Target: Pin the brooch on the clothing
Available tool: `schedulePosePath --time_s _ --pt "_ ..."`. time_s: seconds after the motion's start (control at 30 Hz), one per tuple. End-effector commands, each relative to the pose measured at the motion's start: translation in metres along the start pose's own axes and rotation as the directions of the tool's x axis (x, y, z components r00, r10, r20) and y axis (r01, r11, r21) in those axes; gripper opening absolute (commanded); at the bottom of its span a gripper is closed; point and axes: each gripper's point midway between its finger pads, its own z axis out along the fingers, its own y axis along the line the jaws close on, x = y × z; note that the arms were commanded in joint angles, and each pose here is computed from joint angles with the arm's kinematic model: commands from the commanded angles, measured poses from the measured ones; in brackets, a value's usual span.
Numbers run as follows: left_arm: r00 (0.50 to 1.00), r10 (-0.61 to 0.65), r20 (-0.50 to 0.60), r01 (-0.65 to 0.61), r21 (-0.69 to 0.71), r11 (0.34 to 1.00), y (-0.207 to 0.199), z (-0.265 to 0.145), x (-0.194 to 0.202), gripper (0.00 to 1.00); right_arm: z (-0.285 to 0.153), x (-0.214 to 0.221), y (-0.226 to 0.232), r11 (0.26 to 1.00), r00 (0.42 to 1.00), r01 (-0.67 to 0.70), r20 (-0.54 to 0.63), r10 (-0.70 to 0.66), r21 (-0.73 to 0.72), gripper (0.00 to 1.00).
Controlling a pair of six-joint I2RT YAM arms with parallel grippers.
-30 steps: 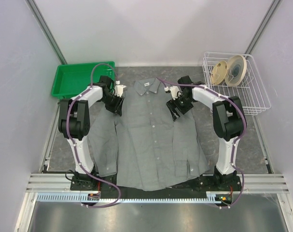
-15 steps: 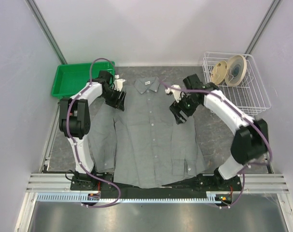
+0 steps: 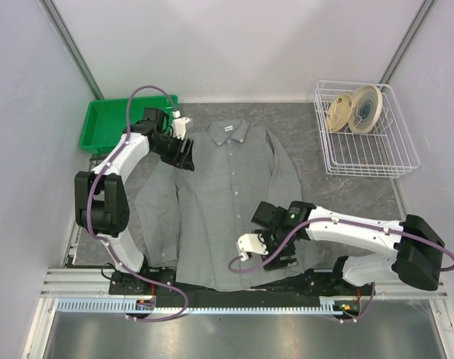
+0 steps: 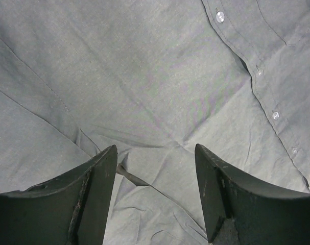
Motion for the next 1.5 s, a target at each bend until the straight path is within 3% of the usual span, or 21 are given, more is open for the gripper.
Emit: schedulePosePath --time_s 0.0,0.57,0.67,0.97,1.07,1.23,1.33,1.47 --pt "0.999 -0.030 0.029 0.029 0.027 0.999 -0.014 -0.010 -0.001 0.69 0.010 -0.024 0.005 0.989 0.988 0.144 0.057 -0.146 0.044 0.83" --pt "0.997 -0.045 0.065 0.044 0.011 0.999 -0.017 -0.015 0.006 0.69 0.048 -0.009 -0.004 0.977 0.994 0.110 -0.024 -0.107 0.185 0.81" --pt "0.997 -0.048 0.064 0.047 0.014 0.999 -0.018 -0.014 0.007 0.69 0.043 -0.012 -0.011 0.970 0.996 0.089 -0.019 -0.087 0.226 0.68" --pt "0.997 -0.050 0.067 0.049 0.017 0.999 -0.017 -0.013 0.004 0.69 0.010 -0.028 -0.024 0.961 0.999 0.038 0.017 -0.044 0.274 0.00" --pt "0.997 -0.046 0.057 0.044 0.026 0.999 -0.017 -0.012 0.005 0.68 -0.022 -0.037 -0.039 0.944 0.996 -0.002 0.080 -0.026 0.330 0.00" --pt "0.999 -0.033 0.043 0.031 0.049 0.998 -0.019 -0.009 0.007 0.65 -0.123 -0.031 -0.093 0.828 0.969 -0.196 0.234 0.081 0.526 0.00" --pt "0.999 -0.015 0.040 0.013 0.060 0.998 -0.019 -0.006 0.005 0.65 -0.187 -0.004 -0.124 0.699 0.933 -0.345 0.310 0.183 0.626 0.00" --pt "1.000 0.000 0.023 -0.001 0.067 0.998 -0.018 -0.002 0.004 0.64 -0.273 0.052 -0.157 0.430 0.839 -0.542 0.439 0.322 0.721 0.00"
